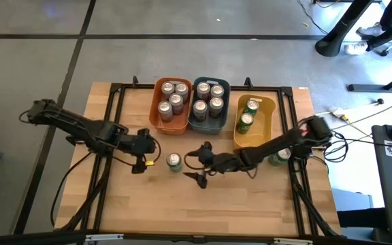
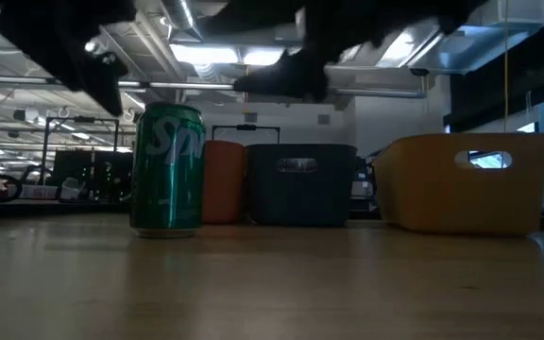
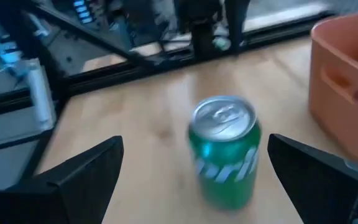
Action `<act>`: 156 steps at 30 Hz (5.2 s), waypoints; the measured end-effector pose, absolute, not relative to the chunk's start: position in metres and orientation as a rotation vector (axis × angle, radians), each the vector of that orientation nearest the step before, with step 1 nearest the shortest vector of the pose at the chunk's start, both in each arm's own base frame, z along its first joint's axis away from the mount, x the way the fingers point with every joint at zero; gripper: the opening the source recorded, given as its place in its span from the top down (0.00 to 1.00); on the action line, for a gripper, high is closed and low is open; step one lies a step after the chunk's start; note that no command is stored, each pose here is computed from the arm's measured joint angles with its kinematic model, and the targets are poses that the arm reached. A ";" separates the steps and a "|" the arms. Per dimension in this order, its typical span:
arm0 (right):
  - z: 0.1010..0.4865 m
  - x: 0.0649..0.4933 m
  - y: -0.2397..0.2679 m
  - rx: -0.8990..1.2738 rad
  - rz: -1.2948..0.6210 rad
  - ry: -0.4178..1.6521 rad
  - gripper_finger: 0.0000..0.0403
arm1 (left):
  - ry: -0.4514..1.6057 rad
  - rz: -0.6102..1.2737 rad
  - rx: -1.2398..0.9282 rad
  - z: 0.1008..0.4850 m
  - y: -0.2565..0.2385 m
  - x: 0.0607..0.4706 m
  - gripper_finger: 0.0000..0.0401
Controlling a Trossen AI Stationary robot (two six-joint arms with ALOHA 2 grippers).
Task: Sort soda cans
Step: Put the left green soda can into the yellow bin, then put the green soda can into the yellow bin
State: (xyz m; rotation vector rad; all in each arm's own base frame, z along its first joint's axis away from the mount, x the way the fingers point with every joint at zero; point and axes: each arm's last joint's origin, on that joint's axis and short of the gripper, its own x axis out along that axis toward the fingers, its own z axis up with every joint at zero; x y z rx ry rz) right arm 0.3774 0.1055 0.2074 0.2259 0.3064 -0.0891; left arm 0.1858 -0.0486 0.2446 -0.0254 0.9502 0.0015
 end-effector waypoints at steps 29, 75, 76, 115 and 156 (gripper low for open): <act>0.141 0.444 0.088 0.131 -0.205 0.186 0.01 | 0.633 0.038 -0.061 0.166 -0.042 0.207 0.13; 0.317 0.238 0.039 0.180 -0.992 0.431 0.28 | 0.634 0.036 -0.060 0.166 -0.042 0.207 0.13; 0.314 0.234 0.040 0.195 -1.002 0.425 0.28 | 0.634 0.036 -0.060 0.166 -0.042 0.207 0.13; 0.152 0.207 0.042 0.392 -1.071 0.253 0.06 | 0.615 0.045 -0.048 0.168 -0.038 0.209 0.13; 0.306 0.209 0.052 0.173 -0.773 0.932 0.17 | 0.608 0.043 -0.045 0.168 -0.039 0.210 0.13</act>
